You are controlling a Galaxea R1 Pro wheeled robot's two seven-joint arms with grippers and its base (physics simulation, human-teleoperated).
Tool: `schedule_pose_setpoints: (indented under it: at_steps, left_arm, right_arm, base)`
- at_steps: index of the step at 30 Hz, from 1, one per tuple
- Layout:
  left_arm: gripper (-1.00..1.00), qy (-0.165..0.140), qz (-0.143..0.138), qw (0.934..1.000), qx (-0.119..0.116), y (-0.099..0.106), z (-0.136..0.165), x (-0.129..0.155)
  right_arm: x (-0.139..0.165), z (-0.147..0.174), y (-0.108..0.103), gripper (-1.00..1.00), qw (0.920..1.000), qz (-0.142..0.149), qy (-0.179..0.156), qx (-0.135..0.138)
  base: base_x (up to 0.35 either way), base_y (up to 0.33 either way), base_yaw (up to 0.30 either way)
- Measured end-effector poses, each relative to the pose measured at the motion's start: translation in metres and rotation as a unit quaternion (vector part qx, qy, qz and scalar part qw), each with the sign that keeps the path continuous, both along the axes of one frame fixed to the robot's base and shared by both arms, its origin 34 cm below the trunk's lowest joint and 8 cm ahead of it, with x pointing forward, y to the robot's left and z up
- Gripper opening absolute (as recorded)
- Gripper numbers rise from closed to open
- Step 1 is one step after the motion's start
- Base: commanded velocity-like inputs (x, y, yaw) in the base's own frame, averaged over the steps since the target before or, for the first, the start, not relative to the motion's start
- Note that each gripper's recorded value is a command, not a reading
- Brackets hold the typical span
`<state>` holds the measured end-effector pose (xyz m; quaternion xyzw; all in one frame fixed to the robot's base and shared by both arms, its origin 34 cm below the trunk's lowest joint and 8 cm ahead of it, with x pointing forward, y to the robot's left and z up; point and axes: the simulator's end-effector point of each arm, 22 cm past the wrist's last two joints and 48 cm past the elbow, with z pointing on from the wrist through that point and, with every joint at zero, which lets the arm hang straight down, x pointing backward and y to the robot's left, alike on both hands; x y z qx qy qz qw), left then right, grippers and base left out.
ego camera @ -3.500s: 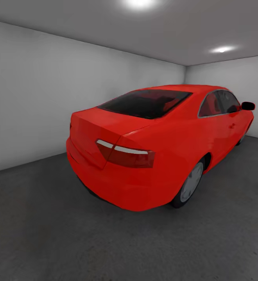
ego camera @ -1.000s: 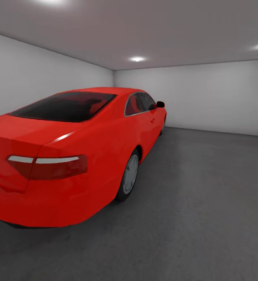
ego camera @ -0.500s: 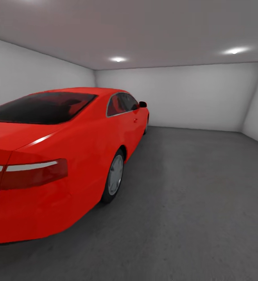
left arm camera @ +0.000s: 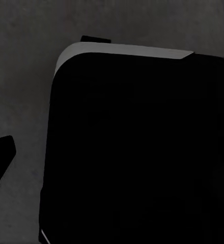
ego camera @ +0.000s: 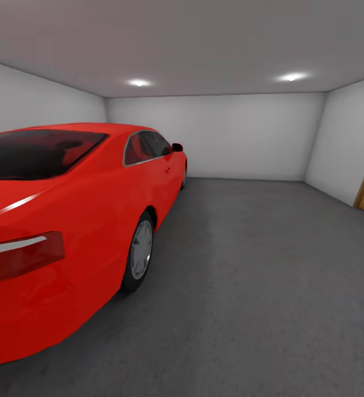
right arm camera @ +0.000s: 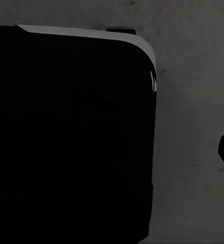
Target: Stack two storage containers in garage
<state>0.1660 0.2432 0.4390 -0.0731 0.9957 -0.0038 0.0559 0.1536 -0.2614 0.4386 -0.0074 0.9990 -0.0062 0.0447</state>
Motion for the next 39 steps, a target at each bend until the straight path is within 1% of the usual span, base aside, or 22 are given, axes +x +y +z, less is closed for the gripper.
schedule_pose_setpoints:
  at_steps: [15,24,39]
  left_arm:
    - [1.0,0.0,-0.002,1.0,-0.001,-0.0008,0.0,0.0003]
    - [1.0,0.0,-0.004,1.0,-0.001,-0.0017,0.0001,0.0]
    - [1.0,-0.001,0.0,1.0,0.0,-0.0002,0.0001,0.0007]
  right_arm:
    - [0.0,0.0,-0.0002,1.0,1.0,0.0,0.0,0.0]
    - [-0.0004,0.0,0.0006,1.0,1.0,0.0,0.001,0.0]
    - [-0.0003,0.0,0.0006,1.0,1.0,0.0,0.001,0.0]
  base:
    - [0.001,0.0,-0.284]
    - [0.131,0.0,-0.284]
    - [0.009,0.0,-0.284]
